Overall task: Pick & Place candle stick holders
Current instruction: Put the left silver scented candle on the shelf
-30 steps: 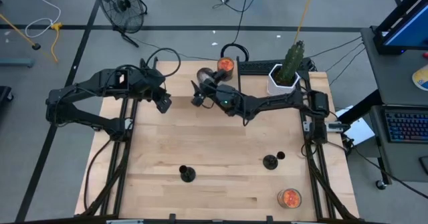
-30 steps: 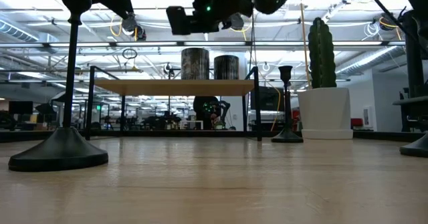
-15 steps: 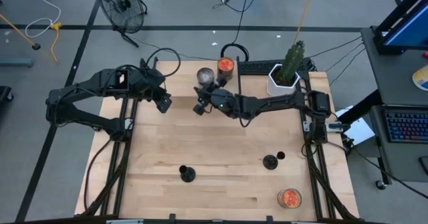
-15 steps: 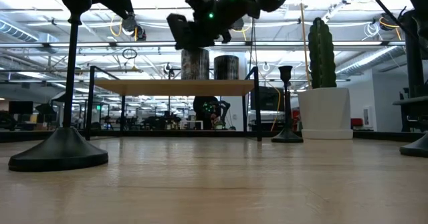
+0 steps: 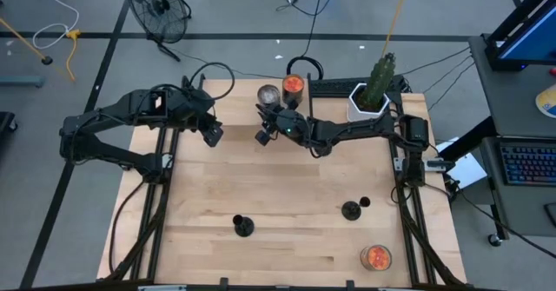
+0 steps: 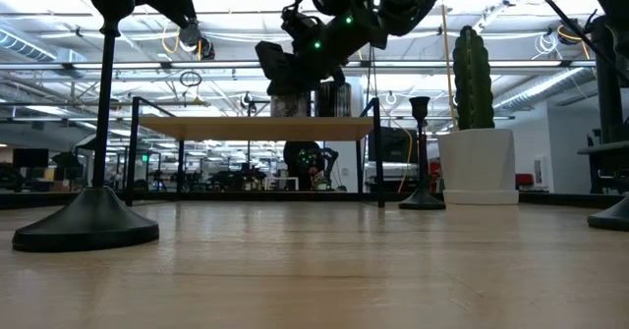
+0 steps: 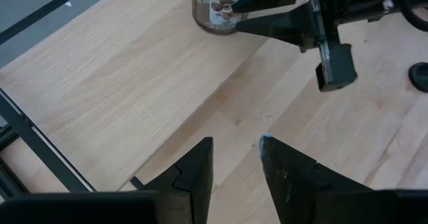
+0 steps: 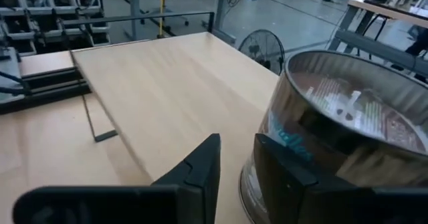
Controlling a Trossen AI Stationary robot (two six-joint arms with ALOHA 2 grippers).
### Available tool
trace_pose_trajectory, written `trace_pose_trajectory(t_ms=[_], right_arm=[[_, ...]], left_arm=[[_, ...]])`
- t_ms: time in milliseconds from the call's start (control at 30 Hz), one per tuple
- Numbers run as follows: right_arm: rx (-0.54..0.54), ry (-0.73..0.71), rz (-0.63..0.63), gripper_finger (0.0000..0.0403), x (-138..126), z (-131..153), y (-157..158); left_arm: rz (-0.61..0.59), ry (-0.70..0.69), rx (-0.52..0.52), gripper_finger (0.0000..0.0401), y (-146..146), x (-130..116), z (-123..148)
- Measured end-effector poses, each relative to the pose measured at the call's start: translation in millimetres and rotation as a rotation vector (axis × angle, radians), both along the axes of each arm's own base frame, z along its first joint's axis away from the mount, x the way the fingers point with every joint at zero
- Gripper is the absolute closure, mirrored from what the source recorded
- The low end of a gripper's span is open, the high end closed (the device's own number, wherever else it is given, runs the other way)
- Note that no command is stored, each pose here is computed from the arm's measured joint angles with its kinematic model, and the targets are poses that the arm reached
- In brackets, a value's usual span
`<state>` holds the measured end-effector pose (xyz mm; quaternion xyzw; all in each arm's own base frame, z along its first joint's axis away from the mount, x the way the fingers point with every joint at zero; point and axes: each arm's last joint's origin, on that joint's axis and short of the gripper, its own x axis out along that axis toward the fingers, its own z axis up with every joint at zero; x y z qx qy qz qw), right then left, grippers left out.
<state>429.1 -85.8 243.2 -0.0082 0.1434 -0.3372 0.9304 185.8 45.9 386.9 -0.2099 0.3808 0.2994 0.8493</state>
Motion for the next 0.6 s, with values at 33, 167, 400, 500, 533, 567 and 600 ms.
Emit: trace_pose_trajectory(t_ms=[33,167,400,500,533,567,600], right_arm=[[0.001,-0.001,-0.005,0.0319,-0.4,-0.4,-1.3],[0.002,-0.003,-0.021,0.0319,-1.8,-0.5,-7.8],[0.001,-0.017,-0.056,0.0319,-5.5,0.7,-25.2],[0.001,-0.016,-0.073,0.0319,-7.6,0.6,-32.9],[0.003,-0.017,-0.072,0.0319,-8.2,0.6,-35.2],[0.008,-0.018,-0.062,0.0319,-8.6,0.5,-37.4],[0.017,-0.023,-0.051,0.0319,-8.8,0.5,-38.8]], left_arm=[[0.000,0.000,0.000,0.0270,0.0,0.0,0.0],[0.003,-0.002,0.001,0.0270,0.1,0.1,0.1],[0.005,-0.006,0.001,0.0270,0.2,0.3,0.3],[0.005,-0.006,0.001,0.0270,0.2,0.3,0.3],[0.005,-0.006,0.001,0.0270,0.2,0.4,0.3],[0.005,-0.007,0.002,0.0270,0.2,0.4,0.4],[0.005,-0.007,0.002,0.0270,0.2,0.5,0.3]])
